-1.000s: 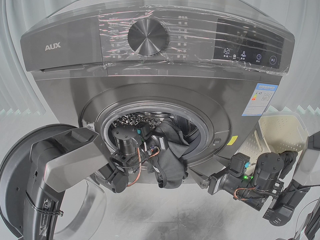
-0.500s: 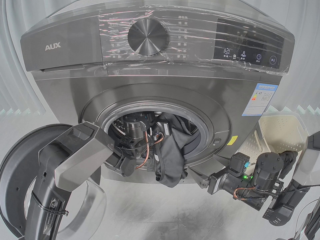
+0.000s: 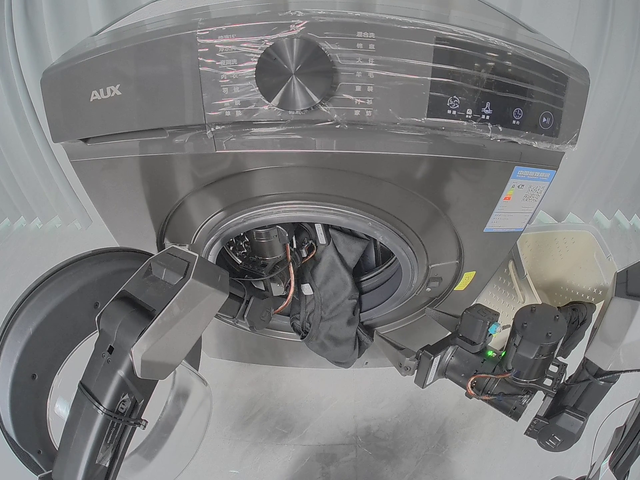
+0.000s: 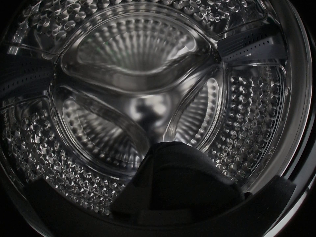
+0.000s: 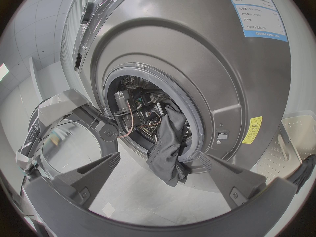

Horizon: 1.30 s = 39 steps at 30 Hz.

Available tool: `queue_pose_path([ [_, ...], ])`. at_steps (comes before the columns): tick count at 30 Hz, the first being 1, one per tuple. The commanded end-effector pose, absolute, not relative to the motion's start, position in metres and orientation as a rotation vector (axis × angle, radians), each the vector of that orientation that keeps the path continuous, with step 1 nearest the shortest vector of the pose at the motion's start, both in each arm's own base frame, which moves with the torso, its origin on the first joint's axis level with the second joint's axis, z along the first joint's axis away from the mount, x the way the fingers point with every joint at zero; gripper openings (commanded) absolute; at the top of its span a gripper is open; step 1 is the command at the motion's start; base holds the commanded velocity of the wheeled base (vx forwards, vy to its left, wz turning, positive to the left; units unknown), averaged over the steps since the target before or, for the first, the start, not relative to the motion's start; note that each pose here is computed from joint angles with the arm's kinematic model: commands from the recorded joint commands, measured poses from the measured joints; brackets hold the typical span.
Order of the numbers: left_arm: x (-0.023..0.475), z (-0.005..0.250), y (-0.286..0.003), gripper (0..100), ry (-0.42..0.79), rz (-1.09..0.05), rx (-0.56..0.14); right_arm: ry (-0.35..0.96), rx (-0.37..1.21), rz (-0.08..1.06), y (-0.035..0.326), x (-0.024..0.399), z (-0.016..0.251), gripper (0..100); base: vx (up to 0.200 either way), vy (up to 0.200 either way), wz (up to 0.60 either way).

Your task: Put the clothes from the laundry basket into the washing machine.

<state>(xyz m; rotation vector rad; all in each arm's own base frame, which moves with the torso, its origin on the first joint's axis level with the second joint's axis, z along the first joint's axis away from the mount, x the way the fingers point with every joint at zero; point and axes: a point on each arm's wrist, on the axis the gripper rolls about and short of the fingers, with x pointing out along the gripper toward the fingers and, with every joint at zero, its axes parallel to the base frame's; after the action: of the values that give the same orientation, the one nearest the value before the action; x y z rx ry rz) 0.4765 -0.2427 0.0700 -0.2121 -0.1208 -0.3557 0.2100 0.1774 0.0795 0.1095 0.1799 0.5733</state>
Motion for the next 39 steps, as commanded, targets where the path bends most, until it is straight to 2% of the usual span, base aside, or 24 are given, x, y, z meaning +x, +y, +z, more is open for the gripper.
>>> queue_pose_path([
  [1,0.477,0.062,-0.24,100,-0.098,-0.347,-0.212,0.183,0.109,0.573,0.177,0.21,0.079,100,0.0,0.0,0.0],
  [8,0.444,0.061,-0.243,100,0.056,-0.387,-0.166,0.181,0.109,0.573,0.177,0.21,0.079,100,0.0,0.0,0.0],
  [14,0.402,0.068,-0.245,100,0.215,-0.506,-0.115,0.18,0.111,0.575,0.178,0.21,0.079,100,0.0,0.0,0.0],
  [19,0.378,0.061,-0.246,100,0.316,-0.577,-0.076,0.178,0.11,0.574,0.177,0.21,0.08,100,0.0,0.0,0.0],
  [24,0.376,0.052,-0.246,100,0.339,-0.586,-0.032,0.18,0.111,0.575,0.178,0.21,0.079,100,0.0,0.0,0.0],
  [32,0.385,0.019,-0.247,100,0.374,-0.565,-0.003,0.183,0.109,0.575,0.178,0.21,0.079,100,0.0,0.0,0.0],
  [33,0.391,0.02,-0.247,0,0.351,-0.559,0.004,0.183,0.109,0.576,0.178,0.21,0.079,100,0.0,0.0,0.0],
  [34,0.392,0.02,-0.248,0,0.348,-0.559,0.003,0.183,0.109,0.576,0.178,0.21,0.079,100,0.0,0.0,0.0],
  [39,0.442,0.041,-0.242,0,0.16,-0.383,-0.051,0.183,0.109,0.576,0.178,0.21,0.079,100,0.0,0.0,0.0],
])
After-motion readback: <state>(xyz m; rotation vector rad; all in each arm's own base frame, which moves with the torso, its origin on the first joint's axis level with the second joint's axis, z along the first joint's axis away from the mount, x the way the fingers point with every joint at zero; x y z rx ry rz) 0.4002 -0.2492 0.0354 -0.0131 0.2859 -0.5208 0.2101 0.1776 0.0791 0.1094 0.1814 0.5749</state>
